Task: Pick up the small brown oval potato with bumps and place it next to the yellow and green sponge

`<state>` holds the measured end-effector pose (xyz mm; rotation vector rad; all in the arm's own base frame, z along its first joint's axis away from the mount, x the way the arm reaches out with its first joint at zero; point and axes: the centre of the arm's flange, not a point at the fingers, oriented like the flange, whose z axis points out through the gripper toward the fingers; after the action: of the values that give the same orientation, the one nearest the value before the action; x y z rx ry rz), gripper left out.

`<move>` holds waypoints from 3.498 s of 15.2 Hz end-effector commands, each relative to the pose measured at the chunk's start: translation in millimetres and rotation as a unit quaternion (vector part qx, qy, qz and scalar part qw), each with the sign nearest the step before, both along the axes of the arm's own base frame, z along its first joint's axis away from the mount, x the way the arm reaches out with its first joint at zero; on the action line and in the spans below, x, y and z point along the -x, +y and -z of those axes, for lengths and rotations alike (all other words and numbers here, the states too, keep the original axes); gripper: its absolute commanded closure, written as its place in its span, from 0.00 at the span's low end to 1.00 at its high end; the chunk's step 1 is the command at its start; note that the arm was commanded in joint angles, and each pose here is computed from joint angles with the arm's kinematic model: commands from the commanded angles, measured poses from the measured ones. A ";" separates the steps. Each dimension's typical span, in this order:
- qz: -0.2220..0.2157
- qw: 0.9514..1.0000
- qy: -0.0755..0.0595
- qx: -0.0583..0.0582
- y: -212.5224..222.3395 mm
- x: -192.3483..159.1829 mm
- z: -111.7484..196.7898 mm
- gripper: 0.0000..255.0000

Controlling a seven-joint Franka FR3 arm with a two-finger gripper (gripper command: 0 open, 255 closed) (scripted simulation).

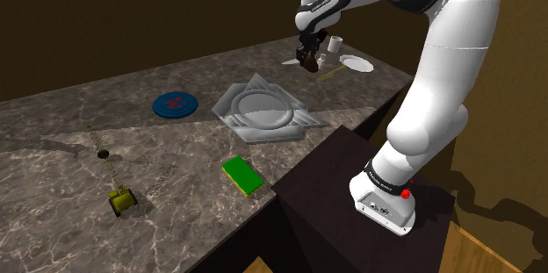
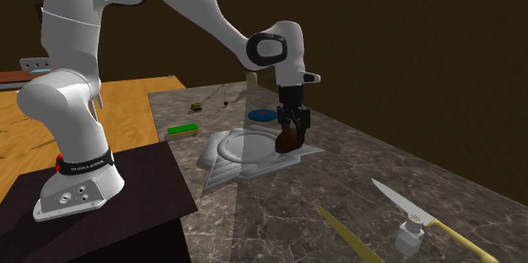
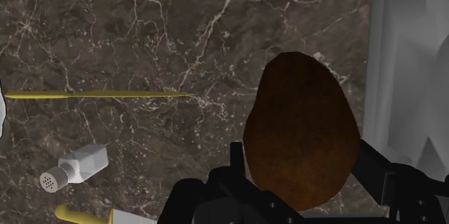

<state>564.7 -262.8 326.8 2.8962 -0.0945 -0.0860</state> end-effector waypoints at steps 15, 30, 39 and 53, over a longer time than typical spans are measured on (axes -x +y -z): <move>0.000 1.000 0.000 0.000 209.9 10.2 -0.4 1.00; 0.000 1.000 0.000 0.000 407.7 18.1 -1.0 1.00; 0.000 1.000 0.000 0.000 526.3 22.8 -1.3 1.00; 0.000 1.000 0.000 0.000 692.6 29.4 3.5 1.00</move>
<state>535.8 425.3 325.7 2.8966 -0.0937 -0.0857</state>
